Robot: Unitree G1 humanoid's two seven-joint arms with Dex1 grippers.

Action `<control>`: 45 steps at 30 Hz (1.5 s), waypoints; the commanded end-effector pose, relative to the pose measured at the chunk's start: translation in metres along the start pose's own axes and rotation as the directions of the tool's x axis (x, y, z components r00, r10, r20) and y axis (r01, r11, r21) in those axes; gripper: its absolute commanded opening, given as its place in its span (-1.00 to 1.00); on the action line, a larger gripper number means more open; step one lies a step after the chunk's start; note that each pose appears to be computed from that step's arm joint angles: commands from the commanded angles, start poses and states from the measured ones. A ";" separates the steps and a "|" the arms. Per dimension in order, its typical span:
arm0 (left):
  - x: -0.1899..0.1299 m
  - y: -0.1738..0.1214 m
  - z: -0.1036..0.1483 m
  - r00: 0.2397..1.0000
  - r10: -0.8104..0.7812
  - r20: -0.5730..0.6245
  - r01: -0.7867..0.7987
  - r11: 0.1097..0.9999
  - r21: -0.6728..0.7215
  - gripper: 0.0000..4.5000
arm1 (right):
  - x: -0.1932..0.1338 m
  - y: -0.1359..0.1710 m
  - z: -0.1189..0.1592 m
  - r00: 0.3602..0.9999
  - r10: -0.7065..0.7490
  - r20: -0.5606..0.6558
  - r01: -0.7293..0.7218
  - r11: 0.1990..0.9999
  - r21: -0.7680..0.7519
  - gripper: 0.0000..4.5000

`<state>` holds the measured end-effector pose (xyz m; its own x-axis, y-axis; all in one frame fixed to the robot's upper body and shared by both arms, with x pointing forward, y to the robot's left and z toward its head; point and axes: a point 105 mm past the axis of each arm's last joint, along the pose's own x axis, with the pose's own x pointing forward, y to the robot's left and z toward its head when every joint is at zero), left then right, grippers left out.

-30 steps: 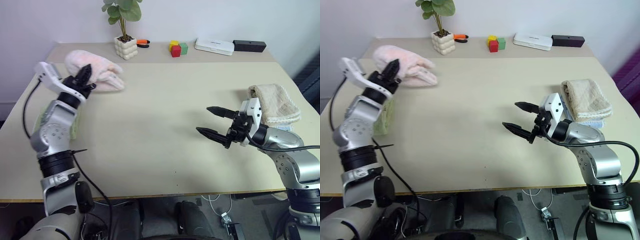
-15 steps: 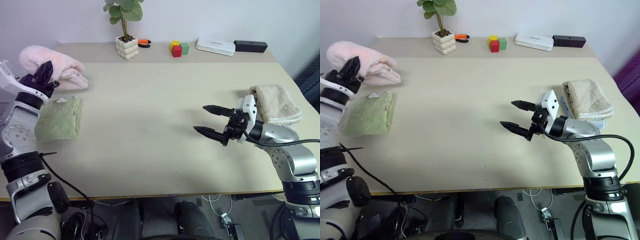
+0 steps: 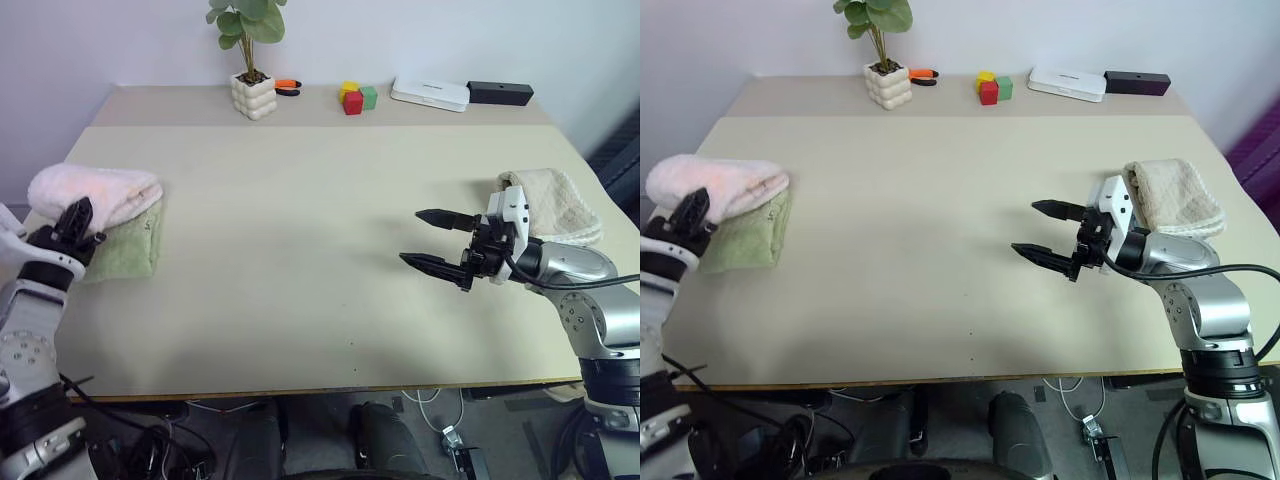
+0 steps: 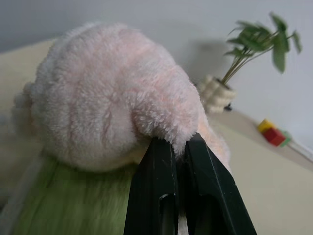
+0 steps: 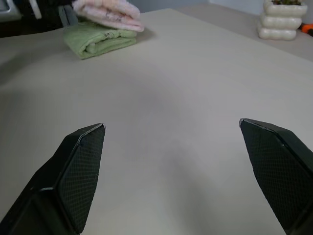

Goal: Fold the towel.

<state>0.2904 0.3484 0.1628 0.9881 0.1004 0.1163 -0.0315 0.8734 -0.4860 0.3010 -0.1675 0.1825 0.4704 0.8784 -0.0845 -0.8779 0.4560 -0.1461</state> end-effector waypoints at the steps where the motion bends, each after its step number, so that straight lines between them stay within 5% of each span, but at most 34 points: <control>1: -0.014 -0.003 0.003 1.000 0.012 0.009 -0.012 1.000 -0.006 -0.99 | 0.001 0.000 0.011 1.000 0.014 0.027 -0.013 0.999 -0.030 1.00; 12: -0.036 0.004 -0.020 0.995 0.091 -0.042 -0.095 0.990 -0.100 -0.99 | 0.004 0.003 0.010 0.999 0.026 0.040 -0.025 1.000 -0.017 1.00; 15: -0.039 0.002 -0.024 0.995 0.085 -0.053 -0.090 0.992 -0.093 -0.57 | 0.003 0.002 0.009 0.999 0.014 0.045 -0.014 1.000 -0.009 1.00; 22: -0.062 0.019 -0.022 0.990 0.131 -0.050 -0.136 0.984 -0.117 0.96 | 0.003 -0.001 0.011 0.997 0.003 0.072 -0.005 1.000 0.026 1.00; 28: -0.092 0.006 -0.031 0.995 0.004 -0.101 -0.024 0.979 -0.201 0.99 | 0.004 0.000 0.011 0.997 0.004 0.073 -0.006 1.000 0.025 1.00; 34: -0.105 -0.055 -0.051 0.919 -0.313 -0.239 0.285 0.947 -0.147 0.99 | 0.001 0.006 0.027 0.984 0.041 0.172 -0.049 0.998 0.047 1.00; 41: -0.086 -0.112 -0.074 0.768 -0.532 -0.356 0.564 0.826 -0.019 0.99 | -0.005 0.019 0.039 0.971 0.099 0.219 -0.111 0.993 0.048 1.00; 45: -0.048 -0.128 -0.073 0.757 -0.569 -0.322 0.617 0.784 0.067 0.99 | -0.005 0.023 0.038 0.974 0.110 0.196 -0.120 0.992 0.041 1.00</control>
<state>0.2502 0.1962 0.1521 0.8065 -0.5857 0.0803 0.5789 0.7549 -0.3081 0.2804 -0.1561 0.2059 0.3566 0.9304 0.0847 -0.9317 0.3609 -0.0415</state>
